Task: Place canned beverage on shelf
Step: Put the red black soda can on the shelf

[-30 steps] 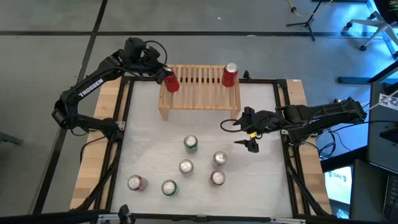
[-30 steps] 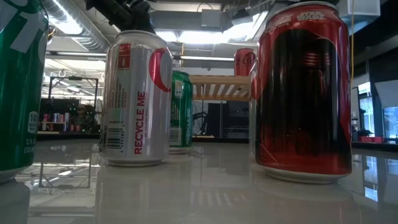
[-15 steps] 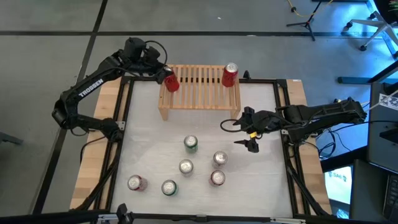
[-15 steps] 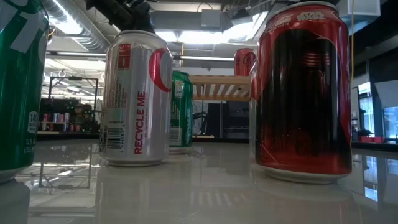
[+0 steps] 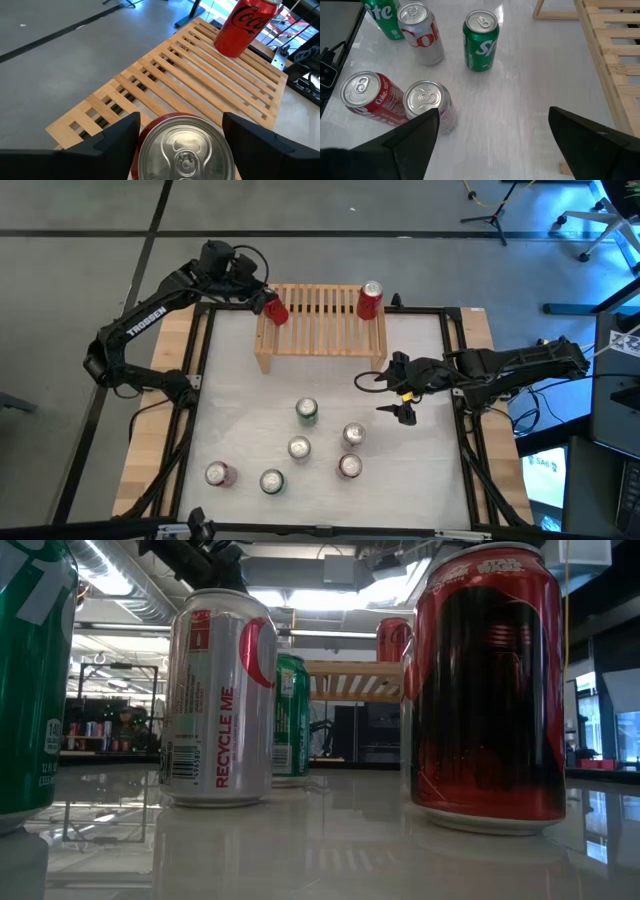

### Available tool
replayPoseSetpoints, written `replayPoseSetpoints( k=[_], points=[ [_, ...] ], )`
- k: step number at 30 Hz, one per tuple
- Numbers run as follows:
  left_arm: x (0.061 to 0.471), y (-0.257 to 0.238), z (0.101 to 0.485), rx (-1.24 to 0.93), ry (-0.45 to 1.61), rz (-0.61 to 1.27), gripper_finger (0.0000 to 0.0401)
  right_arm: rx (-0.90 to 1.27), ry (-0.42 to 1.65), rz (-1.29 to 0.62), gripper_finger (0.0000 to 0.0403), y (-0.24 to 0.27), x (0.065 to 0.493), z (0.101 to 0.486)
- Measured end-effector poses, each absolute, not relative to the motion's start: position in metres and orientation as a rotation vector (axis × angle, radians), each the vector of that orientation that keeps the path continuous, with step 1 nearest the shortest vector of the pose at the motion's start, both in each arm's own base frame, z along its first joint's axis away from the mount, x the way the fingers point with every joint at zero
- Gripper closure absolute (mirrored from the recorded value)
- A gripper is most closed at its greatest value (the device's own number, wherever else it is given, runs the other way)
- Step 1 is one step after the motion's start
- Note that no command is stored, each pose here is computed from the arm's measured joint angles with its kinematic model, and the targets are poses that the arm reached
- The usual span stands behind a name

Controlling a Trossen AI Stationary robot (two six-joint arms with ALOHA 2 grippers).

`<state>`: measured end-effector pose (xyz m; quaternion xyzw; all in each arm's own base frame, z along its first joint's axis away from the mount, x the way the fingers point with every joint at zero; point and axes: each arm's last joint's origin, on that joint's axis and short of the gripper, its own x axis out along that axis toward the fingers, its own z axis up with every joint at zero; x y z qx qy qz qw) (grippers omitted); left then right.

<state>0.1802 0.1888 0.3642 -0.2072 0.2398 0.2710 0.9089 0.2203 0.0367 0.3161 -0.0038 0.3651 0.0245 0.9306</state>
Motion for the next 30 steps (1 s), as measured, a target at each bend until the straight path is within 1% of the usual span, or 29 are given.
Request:
replayPoseSetpoints(
  k=[12, 21, 30],
  points=[
    [0.181, 0.188, 0.364, -0.428, 0.495, 0.546, 0.0127, -0.008, 0.748, 0.05, 0.0033, 0.037, 0.22, 0.316],
    [0.187, 0.182, 0.364, -0.416, 0.503, 0.527, 0.0078, -0.008, 0.748, 0.051, 0.0033, 0.037, 0.22, 0.316],
    [0.194, 0.175, 0.364, -0.403, 0.511, 0.504, 0.0072, -0.008, 0.747, 0.05, 0.0033, 0.037, 0.22, 0.316]
  ],
)
